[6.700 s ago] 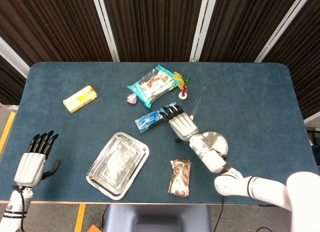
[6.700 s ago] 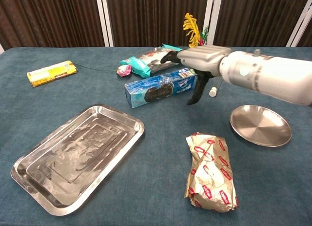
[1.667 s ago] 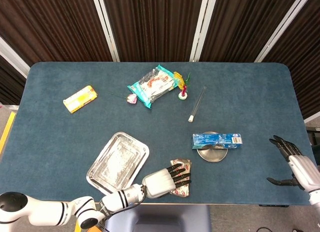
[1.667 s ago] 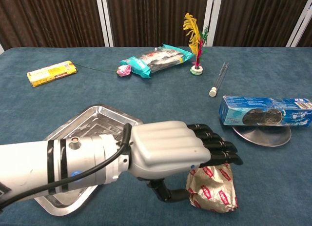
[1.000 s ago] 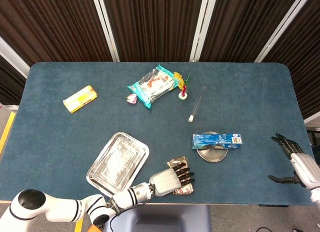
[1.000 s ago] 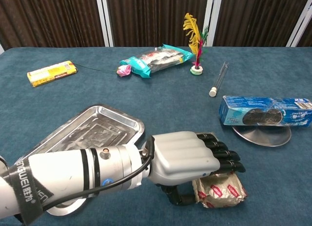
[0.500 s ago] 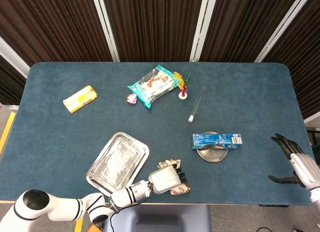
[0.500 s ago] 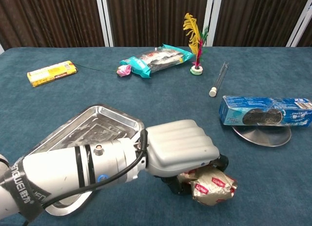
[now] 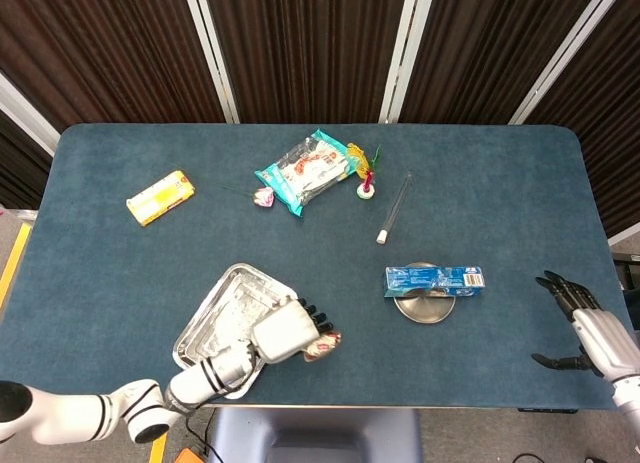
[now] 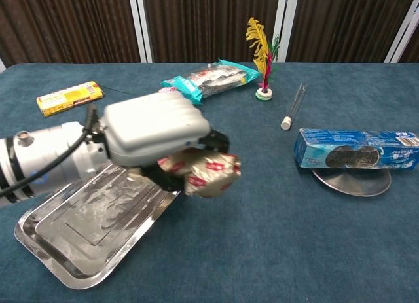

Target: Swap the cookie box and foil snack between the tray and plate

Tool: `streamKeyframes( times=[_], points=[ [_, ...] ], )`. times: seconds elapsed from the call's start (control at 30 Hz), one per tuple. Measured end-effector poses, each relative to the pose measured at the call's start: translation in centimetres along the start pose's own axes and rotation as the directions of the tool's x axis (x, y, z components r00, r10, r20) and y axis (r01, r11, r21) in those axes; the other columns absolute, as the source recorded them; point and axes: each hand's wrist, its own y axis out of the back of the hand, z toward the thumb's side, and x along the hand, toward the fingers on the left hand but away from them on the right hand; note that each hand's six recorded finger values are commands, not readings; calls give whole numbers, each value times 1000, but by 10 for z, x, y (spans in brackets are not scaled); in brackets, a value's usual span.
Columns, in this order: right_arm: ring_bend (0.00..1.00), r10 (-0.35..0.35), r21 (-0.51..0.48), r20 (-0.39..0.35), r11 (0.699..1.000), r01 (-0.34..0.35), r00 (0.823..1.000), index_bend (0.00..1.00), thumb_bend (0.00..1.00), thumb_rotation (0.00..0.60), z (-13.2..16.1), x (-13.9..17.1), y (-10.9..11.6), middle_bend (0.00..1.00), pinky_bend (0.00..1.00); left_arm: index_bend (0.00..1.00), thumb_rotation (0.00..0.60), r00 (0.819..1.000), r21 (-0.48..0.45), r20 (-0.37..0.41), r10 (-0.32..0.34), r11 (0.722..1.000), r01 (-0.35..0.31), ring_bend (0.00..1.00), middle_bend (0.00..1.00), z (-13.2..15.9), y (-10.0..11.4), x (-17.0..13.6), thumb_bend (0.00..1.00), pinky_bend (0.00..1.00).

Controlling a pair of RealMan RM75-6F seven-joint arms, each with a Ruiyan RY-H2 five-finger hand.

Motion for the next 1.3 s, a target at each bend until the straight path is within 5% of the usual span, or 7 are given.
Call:
streamKeyframes(
  times=[0.17,0.37,0.43,0.7,1.0,1.1,1.3],
  points=[
    [0,1,15,9,1000,-1,1000,0,183,600,1,-1,-4,0,0,456,600,988,-11,-133,-85,996,84,523,584,-43,-23,-25,445,760],
    [0,1,20,15,1000,-1,1000,0,183,600,2,-3,-7,0,0,42,600,969,-92,-188,-162,985,146,136,135,-59,-38,-43,399,383],
    [0,8,28,11,1000,-8,1000,0,183,600,4,-4,-9,0,0,0,600,965,-112,-192,-177,981,158,7,5,-58,-40,-44,387,228],
    [0,6,40,5,999,-6,1000,0,182,600,7,-1,-11,0,0,0,600,945,-205,-206,-252,956,210,0,0,-47,-34,-62,378,115],
    [0,-40,93,-15,995,41,999,0,182,600,11,12,-5,0,0,0,600,909,-217,-321,-266,955,203,0,0,-52,-13,-140,367,80],
    [0,-55,129,-26,990,58,998,0,182,600,14,16,-5,0,0,0,600,877,-242,-427,-220,962,124,0,0,-60,-4,-177,367,64],
    [0,-92,236,-37,967,98,995,0,182,600,21,20,-13,0,0,0,600,727,-201,-682,-82,976,-79,0,0,-82,4,-273,375,29]
  ],
)
